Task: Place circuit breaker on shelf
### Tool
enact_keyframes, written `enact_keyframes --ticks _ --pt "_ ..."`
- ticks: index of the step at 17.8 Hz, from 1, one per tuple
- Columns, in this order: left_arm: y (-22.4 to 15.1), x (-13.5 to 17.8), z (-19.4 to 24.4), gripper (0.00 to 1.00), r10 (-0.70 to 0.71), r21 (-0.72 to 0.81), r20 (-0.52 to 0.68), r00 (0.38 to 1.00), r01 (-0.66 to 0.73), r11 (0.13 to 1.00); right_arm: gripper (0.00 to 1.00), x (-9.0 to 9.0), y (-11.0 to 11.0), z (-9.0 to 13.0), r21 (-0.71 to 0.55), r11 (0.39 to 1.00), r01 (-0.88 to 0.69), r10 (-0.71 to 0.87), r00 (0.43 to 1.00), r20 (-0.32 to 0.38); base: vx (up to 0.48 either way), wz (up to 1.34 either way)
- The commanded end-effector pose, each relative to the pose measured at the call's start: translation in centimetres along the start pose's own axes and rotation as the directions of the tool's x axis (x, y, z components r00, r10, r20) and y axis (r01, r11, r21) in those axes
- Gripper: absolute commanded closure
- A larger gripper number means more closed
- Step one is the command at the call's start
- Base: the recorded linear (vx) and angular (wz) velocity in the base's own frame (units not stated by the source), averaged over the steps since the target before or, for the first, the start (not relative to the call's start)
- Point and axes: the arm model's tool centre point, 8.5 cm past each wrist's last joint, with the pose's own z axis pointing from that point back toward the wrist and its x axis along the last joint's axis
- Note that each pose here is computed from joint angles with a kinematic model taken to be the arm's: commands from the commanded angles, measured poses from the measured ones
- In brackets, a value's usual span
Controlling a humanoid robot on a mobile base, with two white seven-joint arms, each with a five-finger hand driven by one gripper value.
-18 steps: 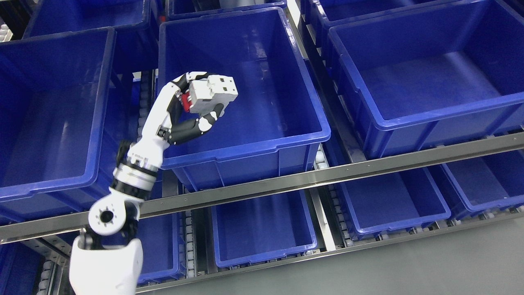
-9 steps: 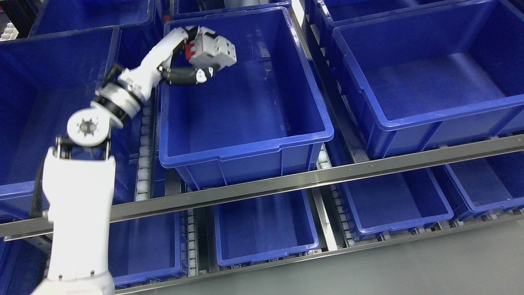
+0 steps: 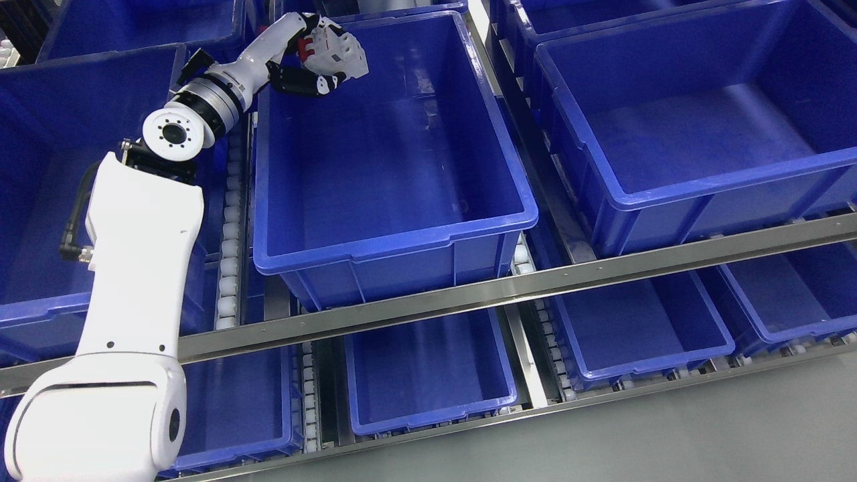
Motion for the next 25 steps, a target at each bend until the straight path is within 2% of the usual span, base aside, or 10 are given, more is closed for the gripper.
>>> enact_keyframes --ticks 1,3,6,9,11,14,16,18,20,25 --pt "-5.8 -5.3 -0.8 0.68 0.093 -0.129 -0.181 0.979 -0.117 0.985 0.00 -0.7 -1.2 0.0 -0.018 1.000 -0.001 0.001 1.000 0.008 0.000 0.00" --pt "-6.9 -4.5 -1.4 0.60 0.105 -0.125 -0.168 0.980 -0.126 0.984 0.00 -0.7 -1.2 0.0 -0.018 1.000 -0.001 0.001 1.000 0.008 0.001 0.01" --pt "-7.0 -4.4 -1.6 0.32 0.096 -0.104 -0.175 0.980 -0.116 0.988 0.00 -0.7 -1.2 0.0 -0.018 1.000 -0.001 0.001 1.000 0.008 0.000 0.01" --pt "-6.7 -4.2 -1.7 0.15 0.114 -0.085 -0.165 0.980 -0.129 0.988 0.00 -0.7 -1.2 0.0 -0.018 1.000 -0.001 0.001 1.000 0.008 0.000 0.00" --pt "-5.1 -3.4 -1.9 0.01 0.146 0.013 -0.131 0.981 -0.145 0.989 0.00 -0.7 -1.2 0.0 -0.018 1.000 -0.001 0.001 1.000 0.008 0.000 0.00" --pt "-1.3 -0.1 -2.4 0.01 0.323 0.276 0.030 0.946 -0.319 0.907 0.00 -0.7 -1.2 0.0 -0.018 1.000 -0.003 0.003 1.000 0.008 0.000 0.00" --pt "2.8 0.4 -0.6 0.00 0.503 0.451 0.223 0.835 -0.545 0.706 0.00 -0.7 -1.2 0.0 -0.018 1.000 -0.001 0.001 1.000 0.008 0.000 0.00" --pt "5.6 -0.4 2.8 0.01 0.489 0.557 0.290 0.823 -0.561 0.613 0.00 -0.7 -1.2 0.0 -0.018 1.000 -0.003 0.003 1.000 0.008 0.000 0.00" --pt "6.2 -1.1 6.9 0.00 0.478 0.626 0.266 0.837 -0.527 0.575 0.00 -0.7 -1.2 0.0 -0.018 1.000 -0.003 0.003 1.000 0.008 0.000 0.00" --pt "3.1 -1.0 14.8 0.00 0.386 0.691 0.235 0.892 -0.432 0.580 0.00 -0.7 -1.2 0.0 -0.018 1.000 -0.001 0.001 1.000 0.008 0.000 0.00"
